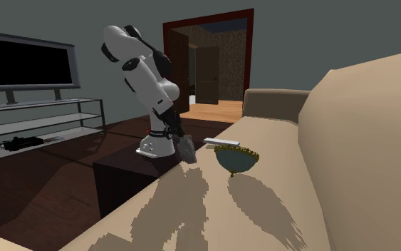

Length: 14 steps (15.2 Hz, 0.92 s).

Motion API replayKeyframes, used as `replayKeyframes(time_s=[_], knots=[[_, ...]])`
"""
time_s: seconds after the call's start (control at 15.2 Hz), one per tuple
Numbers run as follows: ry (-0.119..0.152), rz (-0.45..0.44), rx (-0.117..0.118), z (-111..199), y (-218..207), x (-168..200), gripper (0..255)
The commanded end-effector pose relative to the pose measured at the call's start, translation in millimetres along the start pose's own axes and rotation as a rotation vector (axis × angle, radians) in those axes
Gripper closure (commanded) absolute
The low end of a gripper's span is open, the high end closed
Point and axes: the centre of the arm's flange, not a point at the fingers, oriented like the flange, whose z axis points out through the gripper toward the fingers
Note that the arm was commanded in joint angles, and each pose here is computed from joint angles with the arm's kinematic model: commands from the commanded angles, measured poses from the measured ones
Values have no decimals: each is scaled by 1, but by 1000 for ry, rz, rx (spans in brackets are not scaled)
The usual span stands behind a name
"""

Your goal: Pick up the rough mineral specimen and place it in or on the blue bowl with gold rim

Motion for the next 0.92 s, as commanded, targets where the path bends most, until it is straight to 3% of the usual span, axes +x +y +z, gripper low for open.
replayKeyframes(time_s=[0.0, 0.13, 0.2, 0.26, 0.33, 0.4, 0.66, 0.86], knots=[[-1, 0, 0, -9, -5, 3, 255], [-1, 0, -1, -9, -5, 2, 255], [-1, 0, -1, -9, -5, 2, 0], [-93, 427, -152, 5, -32, 23, 0], [-45, 39, -52, -3, -17, 9, 0], [-45, 39, -52, -3, -17, 9, 0], [-327, 726, -195, 41, 2, 92, 0], [-336, 748, -199, 52, 4, 90, 0]])
